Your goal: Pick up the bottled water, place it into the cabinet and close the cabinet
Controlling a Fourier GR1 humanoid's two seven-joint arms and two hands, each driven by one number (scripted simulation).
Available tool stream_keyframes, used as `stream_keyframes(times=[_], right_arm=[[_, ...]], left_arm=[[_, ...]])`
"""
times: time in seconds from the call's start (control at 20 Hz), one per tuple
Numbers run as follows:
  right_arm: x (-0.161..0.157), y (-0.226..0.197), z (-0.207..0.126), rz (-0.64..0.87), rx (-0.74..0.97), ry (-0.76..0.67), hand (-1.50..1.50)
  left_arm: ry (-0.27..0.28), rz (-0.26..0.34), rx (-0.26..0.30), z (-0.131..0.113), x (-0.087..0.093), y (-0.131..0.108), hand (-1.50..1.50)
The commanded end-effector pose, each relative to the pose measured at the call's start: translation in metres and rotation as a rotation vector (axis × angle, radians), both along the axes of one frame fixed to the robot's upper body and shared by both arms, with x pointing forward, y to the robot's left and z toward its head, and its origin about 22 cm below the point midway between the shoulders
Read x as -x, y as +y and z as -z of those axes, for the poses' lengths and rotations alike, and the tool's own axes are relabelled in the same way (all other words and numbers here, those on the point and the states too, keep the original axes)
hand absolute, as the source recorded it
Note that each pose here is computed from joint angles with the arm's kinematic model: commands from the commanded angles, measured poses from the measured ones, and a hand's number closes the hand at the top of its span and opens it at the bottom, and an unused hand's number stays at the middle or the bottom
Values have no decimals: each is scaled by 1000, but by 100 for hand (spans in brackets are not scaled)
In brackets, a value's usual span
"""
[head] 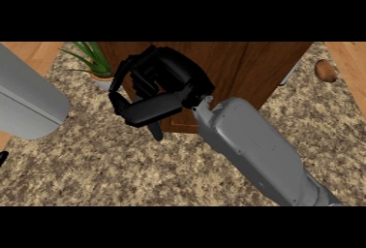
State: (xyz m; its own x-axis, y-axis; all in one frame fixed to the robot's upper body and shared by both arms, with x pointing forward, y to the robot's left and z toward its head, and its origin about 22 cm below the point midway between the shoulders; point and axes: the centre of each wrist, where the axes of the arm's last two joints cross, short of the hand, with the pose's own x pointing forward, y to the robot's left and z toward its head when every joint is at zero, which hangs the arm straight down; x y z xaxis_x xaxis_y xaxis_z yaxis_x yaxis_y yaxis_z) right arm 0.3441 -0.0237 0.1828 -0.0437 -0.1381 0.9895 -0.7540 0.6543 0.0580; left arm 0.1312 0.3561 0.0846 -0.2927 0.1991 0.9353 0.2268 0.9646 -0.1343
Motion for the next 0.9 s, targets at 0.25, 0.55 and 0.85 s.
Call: stream_keyframes(times=[0.25,0.55,0.85], right_arm=[[-41,-56,14,231,22,-65,150],[-52,-57,-16,311,13,-117,-150],[-54,-56,-20,306,2,-113,-150]], left_arm=[[5,16,-4,-1,-1,0,-150],[-8,29,-4,-12,-7,-7,-150],[0,42,9,-8,-11,-13,-150]])
